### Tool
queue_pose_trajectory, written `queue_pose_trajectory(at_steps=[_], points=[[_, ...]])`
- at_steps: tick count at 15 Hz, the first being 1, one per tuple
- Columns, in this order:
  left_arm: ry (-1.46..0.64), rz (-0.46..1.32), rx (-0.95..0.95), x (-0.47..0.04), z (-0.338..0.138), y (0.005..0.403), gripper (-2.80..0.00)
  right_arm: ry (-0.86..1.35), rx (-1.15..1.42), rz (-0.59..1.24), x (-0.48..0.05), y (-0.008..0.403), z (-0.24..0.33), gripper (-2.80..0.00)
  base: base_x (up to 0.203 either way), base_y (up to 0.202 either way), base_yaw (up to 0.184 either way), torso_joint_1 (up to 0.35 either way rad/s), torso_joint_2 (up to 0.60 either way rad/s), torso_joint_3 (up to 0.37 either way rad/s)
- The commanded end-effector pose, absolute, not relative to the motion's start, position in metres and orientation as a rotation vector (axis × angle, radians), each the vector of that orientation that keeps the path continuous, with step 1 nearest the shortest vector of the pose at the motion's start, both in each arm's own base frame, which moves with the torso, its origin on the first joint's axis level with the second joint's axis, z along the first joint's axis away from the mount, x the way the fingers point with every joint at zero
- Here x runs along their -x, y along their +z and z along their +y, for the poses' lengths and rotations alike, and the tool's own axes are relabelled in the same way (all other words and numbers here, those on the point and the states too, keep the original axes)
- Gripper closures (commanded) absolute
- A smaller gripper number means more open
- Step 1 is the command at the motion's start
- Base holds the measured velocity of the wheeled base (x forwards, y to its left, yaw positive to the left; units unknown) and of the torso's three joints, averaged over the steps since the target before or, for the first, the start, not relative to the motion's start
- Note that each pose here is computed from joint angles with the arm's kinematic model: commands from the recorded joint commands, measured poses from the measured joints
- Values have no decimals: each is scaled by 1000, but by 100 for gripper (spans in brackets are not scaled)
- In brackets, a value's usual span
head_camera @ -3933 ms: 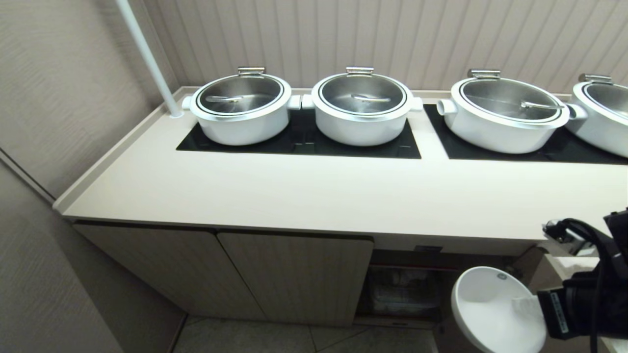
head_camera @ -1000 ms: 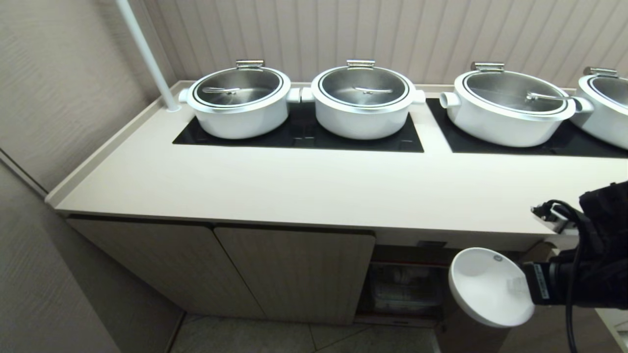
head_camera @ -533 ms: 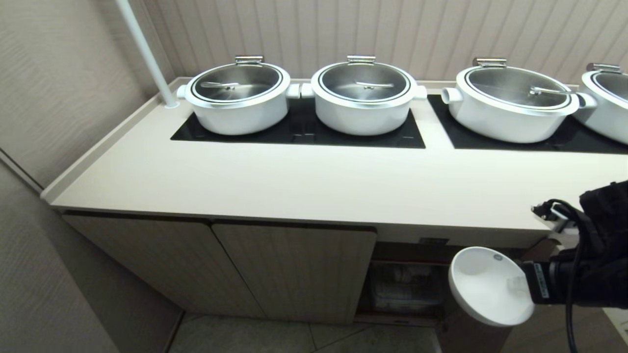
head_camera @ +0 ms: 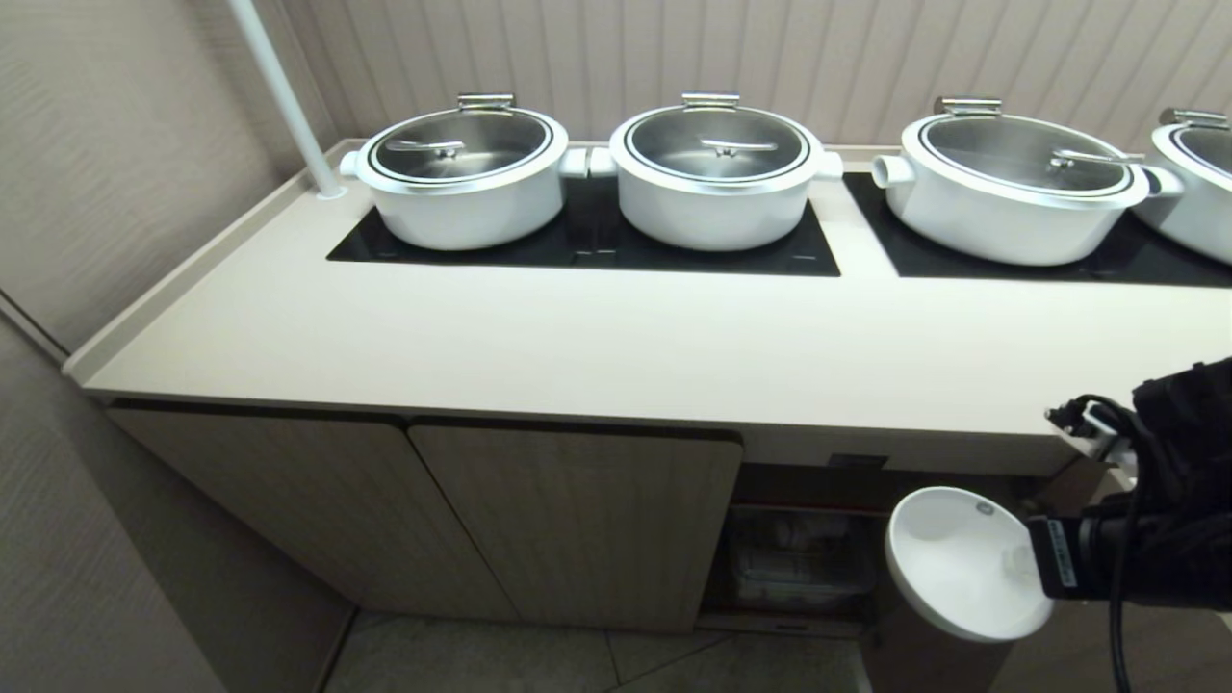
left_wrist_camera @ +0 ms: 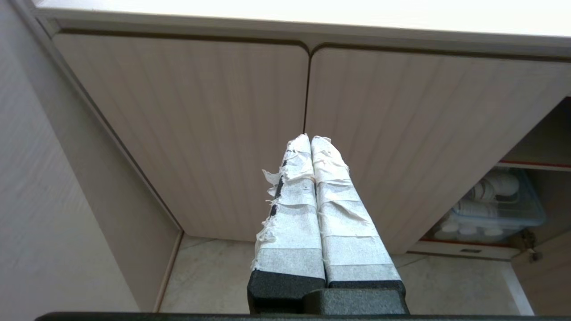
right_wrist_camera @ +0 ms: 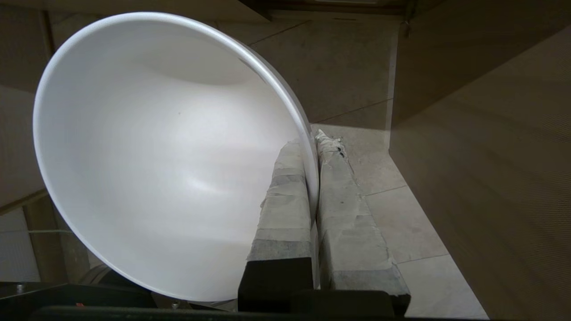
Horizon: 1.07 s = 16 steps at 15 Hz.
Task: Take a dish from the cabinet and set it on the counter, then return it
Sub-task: Put it back into the cabinet
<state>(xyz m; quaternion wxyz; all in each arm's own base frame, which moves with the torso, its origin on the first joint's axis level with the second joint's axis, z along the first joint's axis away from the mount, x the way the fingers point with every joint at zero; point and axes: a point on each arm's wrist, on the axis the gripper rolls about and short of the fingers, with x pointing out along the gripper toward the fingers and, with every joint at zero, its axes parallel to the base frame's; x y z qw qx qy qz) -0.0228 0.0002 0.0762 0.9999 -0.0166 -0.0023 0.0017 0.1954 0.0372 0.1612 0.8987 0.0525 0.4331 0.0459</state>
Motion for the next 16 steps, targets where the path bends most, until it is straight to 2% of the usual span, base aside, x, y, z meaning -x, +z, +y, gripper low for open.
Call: queue_pose_trajectory(at_steps=[1,16], points=[[4,-6,34,23,0,76,0,95,-111,894,-195,162,37,0,0,0,0,-143,308,156],[3,-6,34,23,0,76,0,90,-107,898,-194,161,37,0,0,0,0,-149,331,176]])
